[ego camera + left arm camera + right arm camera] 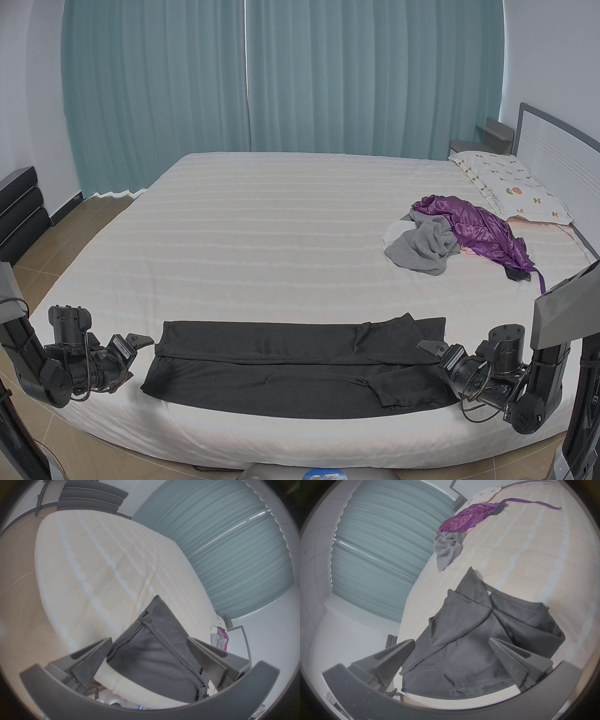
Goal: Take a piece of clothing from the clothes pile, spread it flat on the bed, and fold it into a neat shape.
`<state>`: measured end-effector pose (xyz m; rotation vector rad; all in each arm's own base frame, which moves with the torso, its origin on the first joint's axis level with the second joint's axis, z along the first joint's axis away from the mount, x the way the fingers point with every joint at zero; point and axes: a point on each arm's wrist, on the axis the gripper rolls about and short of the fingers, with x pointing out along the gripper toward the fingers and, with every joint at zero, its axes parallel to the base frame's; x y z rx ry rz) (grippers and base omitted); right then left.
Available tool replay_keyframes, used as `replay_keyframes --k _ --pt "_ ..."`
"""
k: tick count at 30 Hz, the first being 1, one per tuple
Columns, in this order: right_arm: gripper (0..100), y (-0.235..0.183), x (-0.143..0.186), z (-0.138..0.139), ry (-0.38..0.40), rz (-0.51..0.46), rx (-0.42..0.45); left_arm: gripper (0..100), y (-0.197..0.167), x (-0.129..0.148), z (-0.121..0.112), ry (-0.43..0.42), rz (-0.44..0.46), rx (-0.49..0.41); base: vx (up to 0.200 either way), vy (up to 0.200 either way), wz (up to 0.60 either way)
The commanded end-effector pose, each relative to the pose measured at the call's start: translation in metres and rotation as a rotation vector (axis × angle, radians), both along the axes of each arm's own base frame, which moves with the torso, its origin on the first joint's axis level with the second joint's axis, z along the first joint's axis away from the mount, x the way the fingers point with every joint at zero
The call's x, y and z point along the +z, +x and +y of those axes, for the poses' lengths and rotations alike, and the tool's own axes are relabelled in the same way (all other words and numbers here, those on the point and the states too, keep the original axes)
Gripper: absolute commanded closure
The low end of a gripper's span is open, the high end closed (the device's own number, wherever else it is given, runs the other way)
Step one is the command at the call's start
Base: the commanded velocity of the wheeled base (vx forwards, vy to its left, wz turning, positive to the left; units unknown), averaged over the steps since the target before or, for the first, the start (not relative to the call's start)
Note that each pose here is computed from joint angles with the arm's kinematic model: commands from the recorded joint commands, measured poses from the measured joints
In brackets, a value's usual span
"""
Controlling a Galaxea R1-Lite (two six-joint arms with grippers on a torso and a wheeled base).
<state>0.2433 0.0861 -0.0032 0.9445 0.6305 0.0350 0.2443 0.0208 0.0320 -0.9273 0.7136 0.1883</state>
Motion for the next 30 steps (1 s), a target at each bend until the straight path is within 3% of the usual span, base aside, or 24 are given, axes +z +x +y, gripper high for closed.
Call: replay_keyframes --k 1,7,11,15,20,30 --pt "0 0.001 0.013 -0.010 0.047 -0.042 -0.026 0 0.029 0.010 0.001 0.006 -0.064 -0.006 0.000 0.000 0.00" --pt "0 0.003 0.010 -0.015 0.057 -0.026 -0.029 0 0.080 0.007 0.002 0.005 -0.056 -0.030 0.000 0.000 0.00" --pt "0 0.002 0.010 -0.017 0.110 -0.003 -0.015 0 0.115 -0.003 0.003 -0.018 -0.065 -0.152 0.000 0.000 0.00" --pt "0 0.004 0.010 -0.025 0.149 0.011 -0.012 0 0.138 -0.011 0.006 0.008 -0.092 -0.199 0.000 0.000 0.00" --pt "0 0.006 0.009 -0.032 0.164 0.017 -0.018 0 0.153 -0.005 0.006 0.013 -0.096 -0.211 0.000 0.000 0.00" --pt "0 0.011 -0.003 -0.036 0.233 0.081 -0.031 0 0.164 -0.022 0.002 0.012 -0.071 -0.229 0.000 0.000 0.00"
